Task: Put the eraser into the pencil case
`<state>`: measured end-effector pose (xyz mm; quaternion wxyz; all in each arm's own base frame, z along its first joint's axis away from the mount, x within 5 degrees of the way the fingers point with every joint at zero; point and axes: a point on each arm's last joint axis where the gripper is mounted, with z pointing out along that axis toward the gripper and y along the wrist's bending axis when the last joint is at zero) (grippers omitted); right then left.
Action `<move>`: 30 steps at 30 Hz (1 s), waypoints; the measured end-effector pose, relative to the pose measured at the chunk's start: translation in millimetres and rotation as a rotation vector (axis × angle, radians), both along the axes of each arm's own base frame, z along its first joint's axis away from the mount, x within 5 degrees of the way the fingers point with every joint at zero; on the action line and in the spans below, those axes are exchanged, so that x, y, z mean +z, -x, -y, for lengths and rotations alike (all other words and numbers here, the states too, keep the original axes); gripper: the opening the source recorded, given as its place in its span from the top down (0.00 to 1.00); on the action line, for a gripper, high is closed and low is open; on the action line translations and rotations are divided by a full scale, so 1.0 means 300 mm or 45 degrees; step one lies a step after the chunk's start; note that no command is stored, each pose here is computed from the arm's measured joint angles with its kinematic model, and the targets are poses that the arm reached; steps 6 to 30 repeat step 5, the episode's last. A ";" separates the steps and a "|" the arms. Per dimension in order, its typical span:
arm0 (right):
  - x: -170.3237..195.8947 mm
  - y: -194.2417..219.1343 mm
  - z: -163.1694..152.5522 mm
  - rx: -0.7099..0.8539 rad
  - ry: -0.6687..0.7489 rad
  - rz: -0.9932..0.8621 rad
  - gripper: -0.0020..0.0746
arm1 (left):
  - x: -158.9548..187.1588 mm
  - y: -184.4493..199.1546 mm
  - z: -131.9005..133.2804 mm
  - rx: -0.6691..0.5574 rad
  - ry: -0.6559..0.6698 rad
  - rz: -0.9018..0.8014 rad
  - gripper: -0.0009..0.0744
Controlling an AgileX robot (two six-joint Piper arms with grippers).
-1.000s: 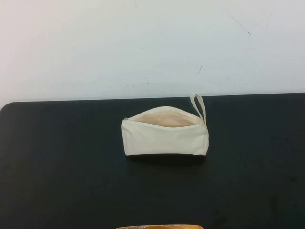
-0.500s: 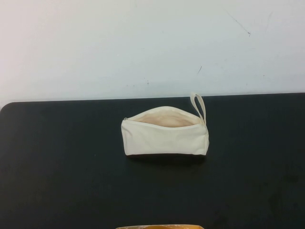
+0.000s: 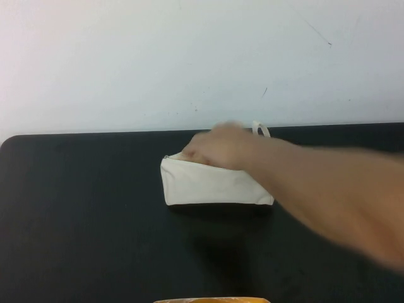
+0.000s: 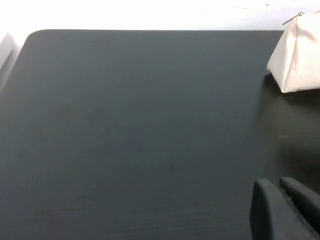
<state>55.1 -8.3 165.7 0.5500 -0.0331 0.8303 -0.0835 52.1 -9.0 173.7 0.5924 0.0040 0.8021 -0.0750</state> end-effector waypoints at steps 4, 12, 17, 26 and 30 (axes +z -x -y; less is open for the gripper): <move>0.000 0.000 0.000 -0.001 -0.002 0.000 0.97 | 0.000 0.000 0.000 0.000 0.000 0.000 0.99; 0.000 0.000 0.000 -0.001 -0.002 0.000 0.97 | 0.000 0.000 0.000 0.000 0.000 0.000 0.99; 0.000 0.000 0.000 -0.001 -0.002 0.000 0.97 | 0.000 0.000 0.000 0.000 0.000 0.000 0.99; 0.000 0.000 0.000 -0.001 -0.002 0.000 0.97 | 0.000 0.000 0.000 0.000 0.000 0.000 0.99; 0.000 0.000 0.000 -0.001 -0.002 0.000 0.97 | 0.000 0.000 0.000 0.000 0.000 0.000 0.99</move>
